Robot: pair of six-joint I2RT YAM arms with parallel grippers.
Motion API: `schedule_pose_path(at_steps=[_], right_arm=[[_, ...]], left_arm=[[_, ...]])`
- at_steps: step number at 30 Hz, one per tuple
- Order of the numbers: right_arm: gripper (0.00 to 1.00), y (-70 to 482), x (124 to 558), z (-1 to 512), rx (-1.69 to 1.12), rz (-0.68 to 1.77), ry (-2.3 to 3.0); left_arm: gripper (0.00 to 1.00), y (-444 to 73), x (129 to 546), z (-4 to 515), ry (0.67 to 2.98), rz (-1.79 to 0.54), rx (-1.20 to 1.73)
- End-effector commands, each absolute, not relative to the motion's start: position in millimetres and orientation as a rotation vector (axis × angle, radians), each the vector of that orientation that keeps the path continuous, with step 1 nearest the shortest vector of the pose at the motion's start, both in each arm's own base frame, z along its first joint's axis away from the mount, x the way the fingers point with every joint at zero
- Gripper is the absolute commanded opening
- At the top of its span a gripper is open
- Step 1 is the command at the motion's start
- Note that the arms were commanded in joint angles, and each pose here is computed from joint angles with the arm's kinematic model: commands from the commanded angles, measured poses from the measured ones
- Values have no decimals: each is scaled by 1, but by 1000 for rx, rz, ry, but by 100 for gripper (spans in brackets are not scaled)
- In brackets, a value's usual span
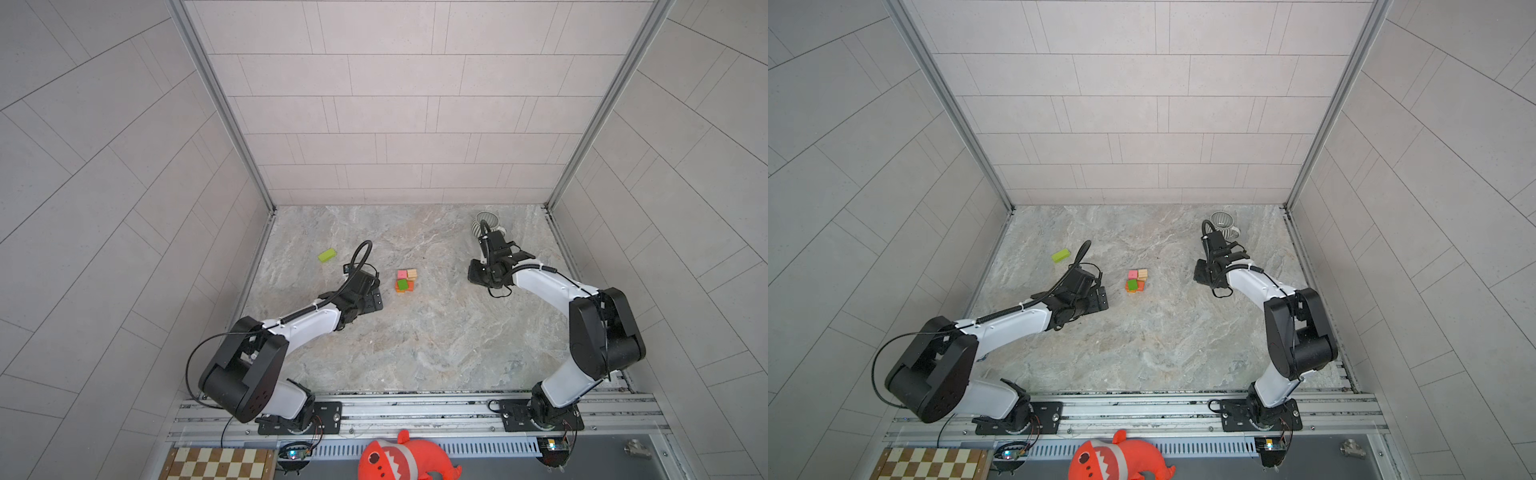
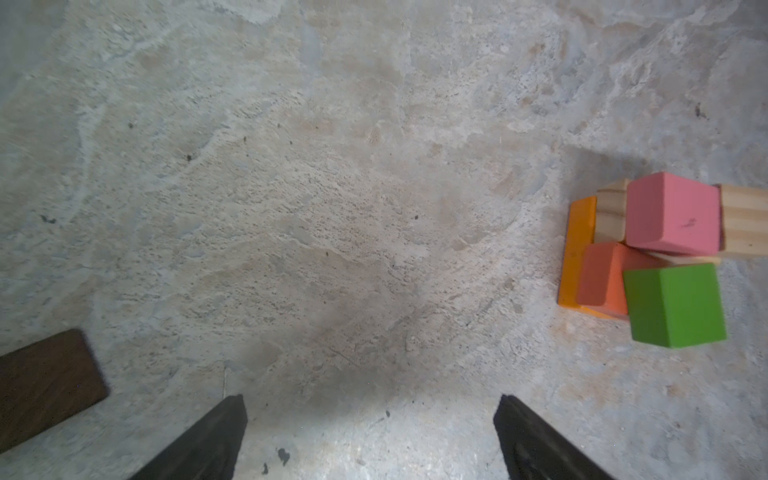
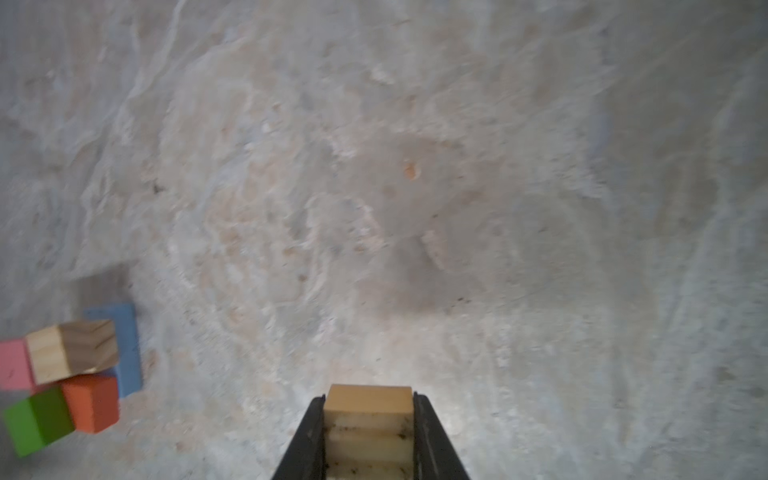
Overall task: Build the wood block tower
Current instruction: 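Carry the wooden cube with right gripper to the stack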
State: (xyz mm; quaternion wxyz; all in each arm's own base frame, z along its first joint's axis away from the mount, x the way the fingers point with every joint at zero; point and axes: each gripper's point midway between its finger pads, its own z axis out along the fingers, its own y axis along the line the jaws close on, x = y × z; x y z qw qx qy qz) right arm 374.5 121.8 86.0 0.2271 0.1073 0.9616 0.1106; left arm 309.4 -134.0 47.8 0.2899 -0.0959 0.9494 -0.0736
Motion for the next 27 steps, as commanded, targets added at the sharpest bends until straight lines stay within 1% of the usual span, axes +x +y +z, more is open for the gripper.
schedule_pose_path(at_steps=[1, 6, 9, 15, 27], right_arm=[[24, 157, 367, 99, 208, 366, 2657], [24, 205, 366, 101, 54, 384, 2667], [24, 223, 369, 98, 3, 370, 2680], [24, 249, 371, 94, -71, 342, 2680], [24, 283, 371, 83, -147, 344, 2690]], left_arm=[[100, -125, 307, 52, 2527, -161, -248], [100, -123, 307, 48, 2545, -182, -260], [100, -125, 307, 45, 2556, -199, -261], [100, -125, 308, 41, 2566, -208, -270], [100, -128, 307, 37, 2575, -237, -279]])
